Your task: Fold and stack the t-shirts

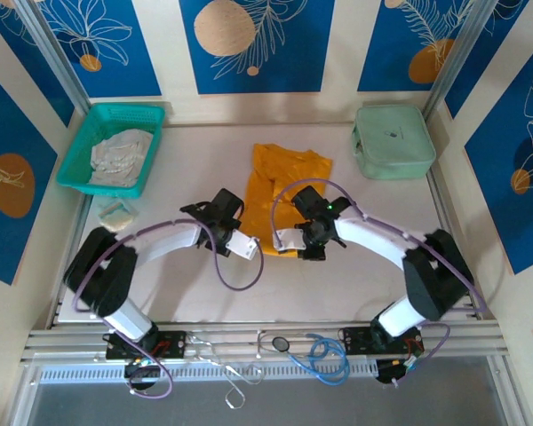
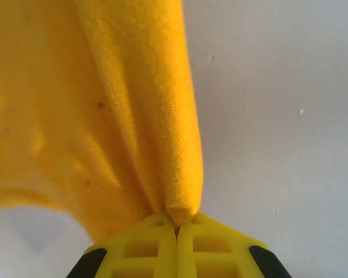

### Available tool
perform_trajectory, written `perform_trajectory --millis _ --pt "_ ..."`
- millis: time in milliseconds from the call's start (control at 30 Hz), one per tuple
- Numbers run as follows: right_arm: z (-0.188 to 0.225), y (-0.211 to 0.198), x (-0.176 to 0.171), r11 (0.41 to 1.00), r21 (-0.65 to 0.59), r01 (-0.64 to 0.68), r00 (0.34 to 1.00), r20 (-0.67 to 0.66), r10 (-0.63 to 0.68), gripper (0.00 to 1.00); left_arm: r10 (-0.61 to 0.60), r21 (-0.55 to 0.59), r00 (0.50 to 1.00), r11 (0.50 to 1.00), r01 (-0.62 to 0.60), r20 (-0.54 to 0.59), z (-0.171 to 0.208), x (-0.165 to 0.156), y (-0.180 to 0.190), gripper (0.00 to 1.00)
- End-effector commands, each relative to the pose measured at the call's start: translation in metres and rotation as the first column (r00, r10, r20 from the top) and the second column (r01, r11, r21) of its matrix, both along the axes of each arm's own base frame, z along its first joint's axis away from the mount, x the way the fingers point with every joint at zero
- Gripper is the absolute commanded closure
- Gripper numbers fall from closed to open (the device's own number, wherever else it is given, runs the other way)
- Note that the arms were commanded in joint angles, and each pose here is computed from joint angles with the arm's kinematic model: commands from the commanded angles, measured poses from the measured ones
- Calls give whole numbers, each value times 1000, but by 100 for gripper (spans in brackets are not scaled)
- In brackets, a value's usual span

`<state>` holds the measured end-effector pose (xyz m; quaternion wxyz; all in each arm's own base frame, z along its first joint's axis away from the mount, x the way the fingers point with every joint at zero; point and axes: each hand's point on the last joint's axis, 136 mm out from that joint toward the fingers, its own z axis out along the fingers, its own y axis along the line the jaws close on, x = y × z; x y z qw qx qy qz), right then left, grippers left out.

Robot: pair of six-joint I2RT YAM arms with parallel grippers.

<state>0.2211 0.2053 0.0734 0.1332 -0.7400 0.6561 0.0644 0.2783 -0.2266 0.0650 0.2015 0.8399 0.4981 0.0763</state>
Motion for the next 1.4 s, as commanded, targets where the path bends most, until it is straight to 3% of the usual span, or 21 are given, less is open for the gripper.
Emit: perform_trajectory --millis 0,267,467,567,700,800,1067,1233,1367 --pt "7 -14 -38 999 -39 38 997 -61 -40 100 26 7 999 1000 -26 35 24 -27 7 100" --pt "48 -24 -79 998 -24 57 998 25 -57 100 -51 -29 995 998 53 92 98 -99 10 100" --pt "81 -24 -76 994 44 97 987 127 -102 100 -26 -48 993 998 32 117 133 -111 8 100" --pt "96 -22 -54 989 78 127 967 211 -141 100 16 -49 983 999 -7 183 141 -93 3 100" --pt "119 -21 -13 977 125 175 936 286 -204 100 129 -126 936 988 -92 329 162 -45 -8 100" --pt "129 -18 15 973 147 180 927 306 -218 100 190 -168 915 976 -138 355 168 -19 -5 100" --pt "127 0 77 973 181 145 941 279 -192 100 277 -162 914 958 -238 297 143 21 14 100" --pt "112 10 120 971 180 155 951 239 -196 100 339 -195 891 937 -291 302 132 56 17 100" --pt "89 11 148 970 151 193 956 195 -220 100 352 -195 900 931 -308 257 113 80 14 100"
